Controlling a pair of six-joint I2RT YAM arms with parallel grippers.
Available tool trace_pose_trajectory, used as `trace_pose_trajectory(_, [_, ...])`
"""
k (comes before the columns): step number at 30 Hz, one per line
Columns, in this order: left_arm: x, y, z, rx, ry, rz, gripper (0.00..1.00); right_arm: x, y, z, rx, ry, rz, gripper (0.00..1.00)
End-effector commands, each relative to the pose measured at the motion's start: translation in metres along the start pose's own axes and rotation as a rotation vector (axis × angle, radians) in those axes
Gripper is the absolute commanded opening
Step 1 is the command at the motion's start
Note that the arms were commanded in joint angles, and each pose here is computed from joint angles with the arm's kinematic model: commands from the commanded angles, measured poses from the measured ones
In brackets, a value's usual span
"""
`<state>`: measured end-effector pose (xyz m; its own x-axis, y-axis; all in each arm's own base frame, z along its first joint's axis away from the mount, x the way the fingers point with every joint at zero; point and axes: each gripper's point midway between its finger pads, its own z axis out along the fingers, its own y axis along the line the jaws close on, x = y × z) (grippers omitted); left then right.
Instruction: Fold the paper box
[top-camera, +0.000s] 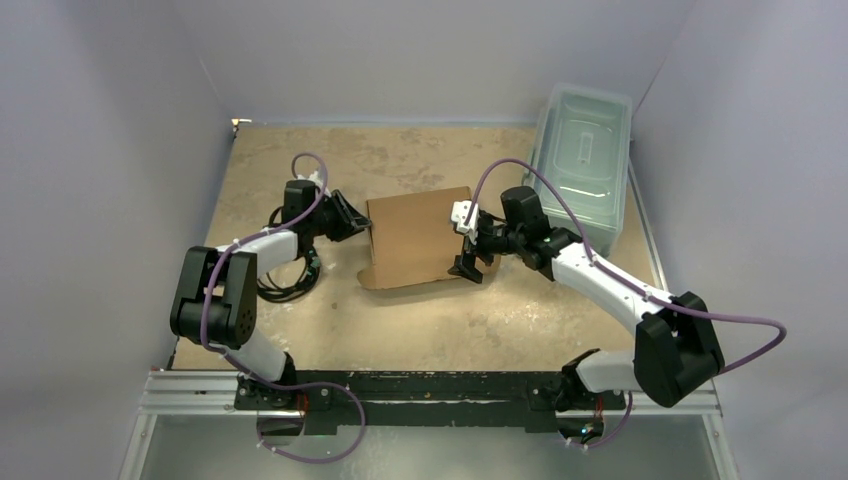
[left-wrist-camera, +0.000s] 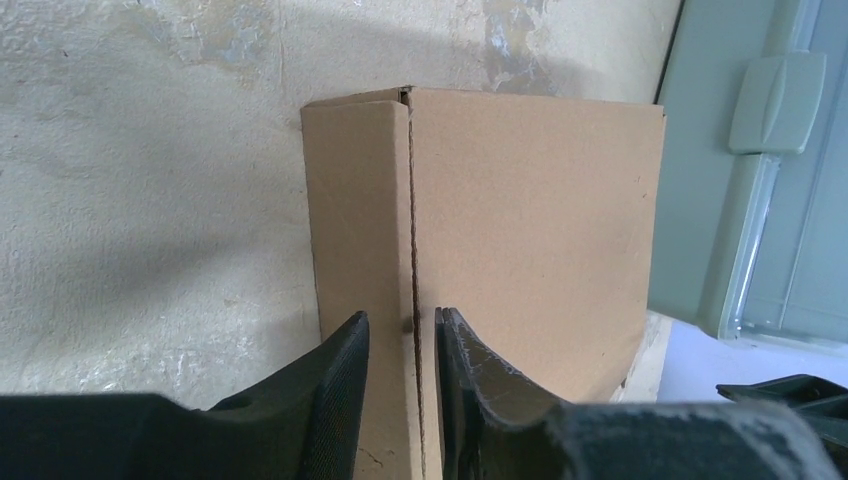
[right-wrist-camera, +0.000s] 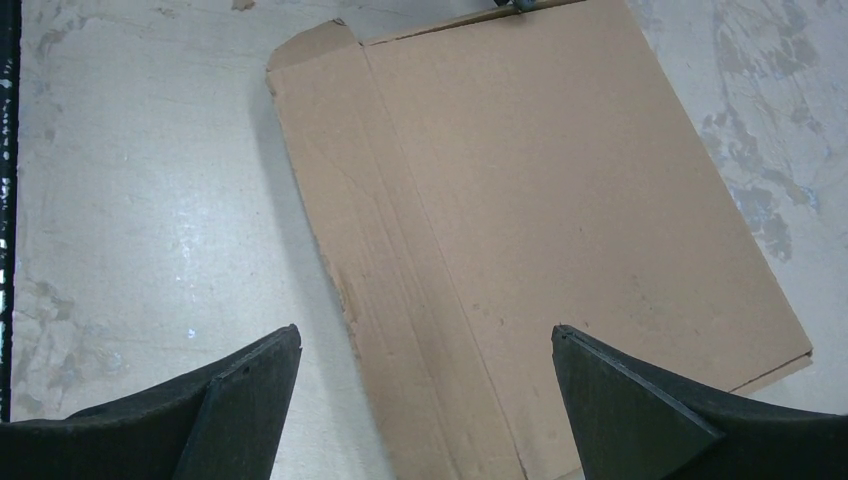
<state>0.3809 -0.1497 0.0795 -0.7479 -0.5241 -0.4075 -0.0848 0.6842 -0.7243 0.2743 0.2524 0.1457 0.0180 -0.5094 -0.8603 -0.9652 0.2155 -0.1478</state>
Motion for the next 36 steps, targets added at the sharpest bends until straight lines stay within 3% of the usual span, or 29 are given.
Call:
trace_pose_trajectory(1, [-0.001,0.004,-0.002,-0.003,-0.012,0.018,0.3,-0.013,-0.004,-0.002,0.001,-0.03,-0.015,0.99])
trace_pose_trajectory(5, [0.005,0.009,0.002,-0.004,0.001,0.01,0.27,-0.012,-0.004,-0.001,0.003,-0.028,-0.012,0.99])
trace_pose_trajectory(15, [0.009,0.005,0.003,0.036,0.011,-0.019,0.0,-0.01,-0.005,0.002,0.001,-0.025,0.037,0.99])
trace_pose_trajectory(20, [0.008,0.005,-0.002,0.048,-0.021,-0.057,0.0,-0.026,-0.017,0.003,0.039,-0.083,0.194,0.99])
trace_pose_trajectory(30, [-0.005,0.013,-0.021,0.007,-0.111,-0.05,0.0,-0.047,-0.113,-0.016,0.544,-0.137,0.558,0.99])
trace_pose_trajectory(36, [0.002,0.023,-0.025,-0.008,-0.111,-0.054,0.0,-0.046,-0.143,0.0,0.585,-0.122,0.641,0.99])
